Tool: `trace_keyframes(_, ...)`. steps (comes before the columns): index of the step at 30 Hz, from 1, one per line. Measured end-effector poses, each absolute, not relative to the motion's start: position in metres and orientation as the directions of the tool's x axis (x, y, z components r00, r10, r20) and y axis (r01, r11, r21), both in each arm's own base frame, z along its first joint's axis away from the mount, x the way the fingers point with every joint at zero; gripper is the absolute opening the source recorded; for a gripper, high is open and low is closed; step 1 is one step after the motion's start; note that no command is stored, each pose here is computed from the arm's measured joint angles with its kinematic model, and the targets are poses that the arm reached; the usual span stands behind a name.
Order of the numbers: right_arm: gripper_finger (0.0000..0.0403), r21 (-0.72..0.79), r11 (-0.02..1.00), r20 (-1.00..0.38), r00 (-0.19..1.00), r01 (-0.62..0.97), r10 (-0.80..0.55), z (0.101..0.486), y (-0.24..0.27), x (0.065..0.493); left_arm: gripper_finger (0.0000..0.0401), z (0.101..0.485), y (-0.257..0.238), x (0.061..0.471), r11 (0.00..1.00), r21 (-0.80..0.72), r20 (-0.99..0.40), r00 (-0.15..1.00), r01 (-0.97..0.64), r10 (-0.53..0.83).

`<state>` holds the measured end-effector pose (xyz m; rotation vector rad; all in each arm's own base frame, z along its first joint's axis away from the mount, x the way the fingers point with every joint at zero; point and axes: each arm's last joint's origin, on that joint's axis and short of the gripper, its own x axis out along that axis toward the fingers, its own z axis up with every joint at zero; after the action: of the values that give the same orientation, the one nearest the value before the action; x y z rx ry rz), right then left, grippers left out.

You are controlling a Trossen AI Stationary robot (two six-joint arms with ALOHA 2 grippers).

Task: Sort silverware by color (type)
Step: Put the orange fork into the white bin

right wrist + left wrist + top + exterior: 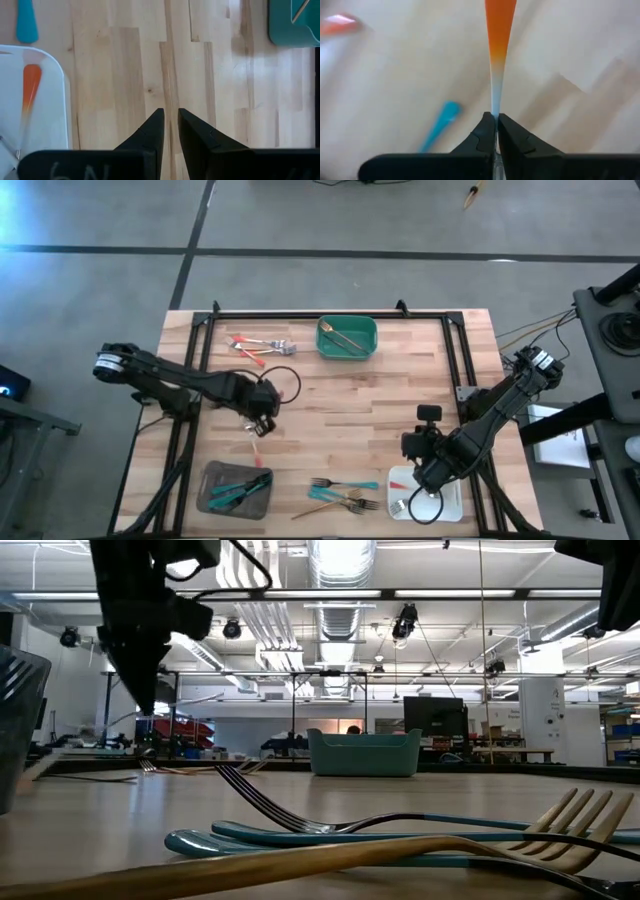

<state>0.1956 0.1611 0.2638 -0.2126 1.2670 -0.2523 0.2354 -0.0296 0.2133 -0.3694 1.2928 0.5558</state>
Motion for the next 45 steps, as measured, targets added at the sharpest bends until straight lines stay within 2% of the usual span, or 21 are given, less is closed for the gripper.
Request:
trace_keyframes(3, 0.0047, -0.294, 0.951, -0.908, 0.283, 0.096, -0.309, 0.264, 0.161, 0.196, 0.0, 0.223, -0.022, 0.233, 0.779, 0.168, -0.944, 0.128, -0.603, 0.303)
trace_keyframes(6, 0.0047, -0.294, 0.947, -0.901, 0.293, 0.13, -0.32, 0.264, 0.161, 0.196, 0.0, 0.23, -0.012, 0.227, 0.699, 0.287, -0.905, 0.053, -0.655, 0.422)
trace_keyframes(9, 0.0047, -0.287, 0.945, -0.899, 0.297, 0.16, -0.323, 0.264, 0.161, 0.196, 0.0, 0.236, -0.008, 0.228, 0.665, 0.282, -0.893, 0.065, -0.691, 0.446)
trace_keyframes(12, 0.0047, -0.313, 0.921, -0.858, 0.345, 0.234, -0.379, 0.265, 0.158, 0.198, 0.0, 0.247, -0.013, 0.242, 0.718, 0.141, -0.89, 0.231, -0.681, 0.394)
trace_keyframes(16, 0.0047, -0.325, 0.818, -0.697, 0.465, 0.474, -0.546, 0.27, 0.148, 0.207, 0.0, 0.271, -0.019, 0.271, 0.797, -0.098, -0.781, 0.543, -0.596, 0.31)
trace_keyframes(19, 0.0047, -0.23, 0.705, -0.56, 0.501, 0.671, -0.66, 0.275, 0.132, 0.216, 0.0, 0.293, -0.021, 0.289, 0.82, -0.224, -0.634, 0.718, -0.528, 0.289)
trace_keyframes(22, 0.0048, -0.059, 0.577, -0.466, 0.489, 0.814, -0.737, 0.28, 0.114, 0.225, 0.0, 0.312, -0.023, 0.302, 0.826, -0.31, -0.501, 0.819, -0.47, 0.278)
trace_keyframes(24, 0.005, 0.042, 0.511, -0.452, 0.472, 0.859, -0.757, 0.282, 0.104, 0.232, 0.0, 0.318, -0.023, 0.308, 0.825, -0.328, -0.473, 0.836, -0.46, 0.278)
trace_keyframes(26, 0.0056, 0.083, 0.488, -0.45, 0.469, 0.869, -0.76, 0.284, 0.097, 0.239, 0.0, 0.319, -0.024, 0.314, 0.804, -0.351, -0.475, 0.831, -0.48, 0.289)
trace_keyframes(35, 0.0127, 0.196, 0.603, -0.387, 0.627, 0.773, -0.677, 0.307, 0.086, 0.281, 0.0, 0.303, -0.027, 0.354, 0.769, -0.348, -0.532, 0.789, -0.536, 0.308)
trace_keyframes(40, 0.0153, 0.336, 0.526, -0.373, 0.624, 0.781, -0.687, 0.317, 0.073, 0.287, 0.0, 0.304, -0.03, 0.363, 0.76, -0.344, -0.547, 0.775, -0.551, 0.315)
trace_keyframes(45, 0.0155, 0.395, 0.484, -0.365, 0.617, 0.781, -0.697, 0.322, 0.066, 0.29, 0.0, 0.311, -0.031, 0.364, 0.75, -0.346, -0.517, 0.781, -0.564, 0.349)
